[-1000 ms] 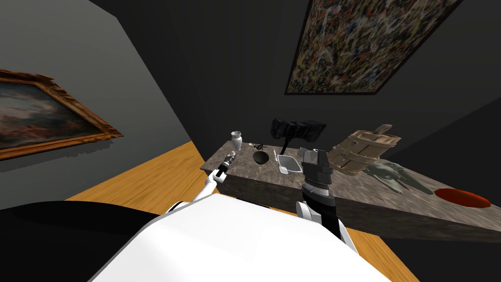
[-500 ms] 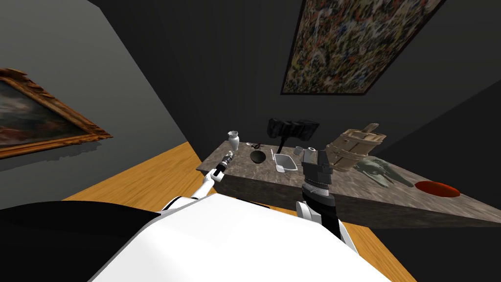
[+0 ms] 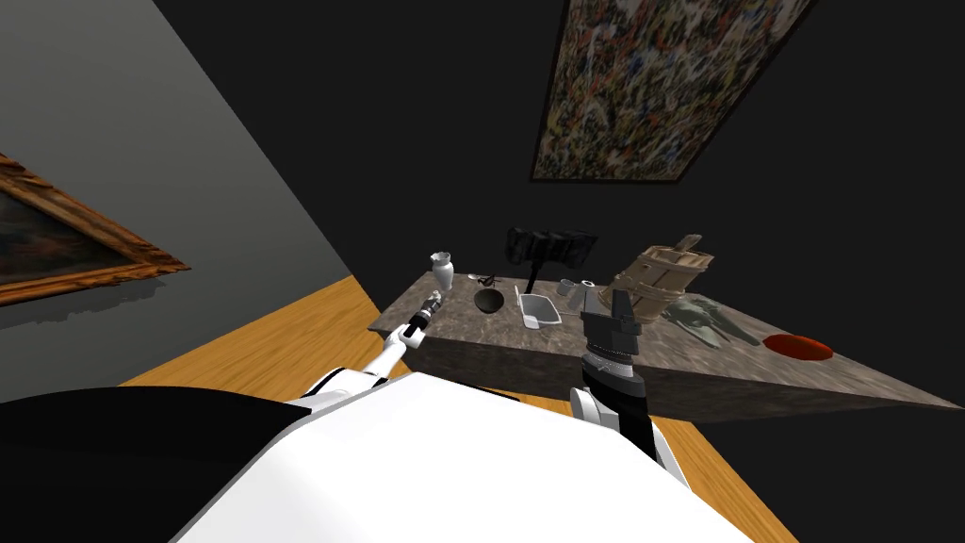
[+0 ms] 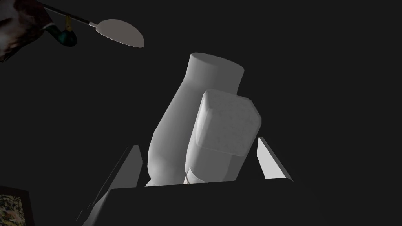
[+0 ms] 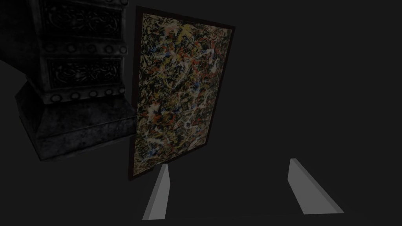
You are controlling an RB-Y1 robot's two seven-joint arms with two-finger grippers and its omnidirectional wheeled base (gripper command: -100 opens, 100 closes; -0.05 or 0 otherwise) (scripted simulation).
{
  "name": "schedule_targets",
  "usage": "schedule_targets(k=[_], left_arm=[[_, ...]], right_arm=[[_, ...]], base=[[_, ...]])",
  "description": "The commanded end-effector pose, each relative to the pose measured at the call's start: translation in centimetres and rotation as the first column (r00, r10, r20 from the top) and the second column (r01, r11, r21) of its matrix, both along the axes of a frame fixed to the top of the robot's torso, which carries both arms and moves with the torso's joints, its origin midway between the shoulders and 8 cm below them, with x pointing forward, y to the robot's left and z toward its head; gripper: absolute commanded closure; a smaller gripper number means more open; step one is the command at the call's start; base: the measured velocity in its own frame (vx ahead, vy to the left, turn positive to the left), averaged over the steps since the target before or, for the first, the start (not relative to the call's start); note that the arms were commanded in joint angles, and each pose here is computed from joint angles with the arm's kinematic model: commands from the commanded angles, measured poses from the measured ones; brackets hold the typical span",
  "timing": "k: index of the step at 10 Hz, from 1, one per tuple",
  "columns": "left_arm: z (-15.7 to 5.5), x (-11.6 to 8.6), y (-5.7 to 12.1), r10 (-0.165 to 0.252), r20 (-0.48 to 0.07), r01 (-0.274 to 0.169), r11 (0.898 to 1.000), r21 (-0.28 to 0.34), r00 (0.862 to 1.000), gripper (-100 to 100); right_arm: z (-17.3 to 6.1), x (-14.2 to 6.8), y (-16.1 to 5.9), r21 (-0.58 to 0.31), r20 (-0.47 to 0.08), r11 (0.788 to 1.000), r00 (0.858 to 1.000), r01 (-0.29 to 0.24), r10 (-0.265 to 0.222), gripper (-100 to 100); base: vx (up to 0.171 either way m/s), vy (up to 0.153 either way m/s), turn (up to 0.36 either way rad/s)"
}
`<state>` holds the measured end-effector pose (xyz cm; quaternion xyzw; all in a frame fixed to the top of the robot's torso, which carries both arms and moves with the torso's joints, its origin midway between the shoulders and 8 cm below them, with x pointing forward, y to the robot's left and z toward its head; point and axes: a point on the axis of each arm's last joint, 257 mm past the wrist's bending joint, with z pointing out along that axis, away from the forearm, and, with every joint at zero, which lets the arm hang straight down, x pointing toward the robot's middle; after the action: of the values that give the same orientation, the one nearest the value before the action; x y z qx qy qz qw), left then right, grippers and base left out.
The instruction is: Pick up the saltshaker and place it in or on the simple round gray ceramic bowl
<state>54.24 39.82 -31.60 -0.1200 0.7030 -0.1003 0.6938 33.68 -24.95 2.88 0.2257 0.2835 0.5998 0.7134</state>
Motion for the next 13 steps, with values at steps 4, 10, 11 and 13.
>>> schedule_targets(k=[4,10,11,13], left_arm=[[0.8,-0.3,5.3,0.055,0.007,-0.055,0.998,0.008,0.998,-100],[0.7,-0.2,4.6,0.047,0.009,-0.047,0.999,0.006,0.999,100],[0.7,-0.2,4.6,0.047,0.008,-0.047,0.999,0.007,0.999,0],[0.3,-0.1,2.2,0.022,0.002,-0.022,1.000,0.002,1.000,100]], right_arm=[[0.0,0.0,0.0,0.000,0.000,1.000,1.000,0.000,0.000,0],[0.0,0.0,0.0,0.000,0.000,1.000,1.000,0.000,0.000,0],[0.0,0.0,0.0,0.000,0.000,1.000,1.000,0.000,0.000,0],[0.0,0.0,0.0,0.000,0.000,1.000,1.000,0.000,0.000,0]], base=[[-0.004,-0.050,-0.071],[0.000,-0.003,-0.002],[0.000,0.000,0.000],[0.002,0.055,0.102]])
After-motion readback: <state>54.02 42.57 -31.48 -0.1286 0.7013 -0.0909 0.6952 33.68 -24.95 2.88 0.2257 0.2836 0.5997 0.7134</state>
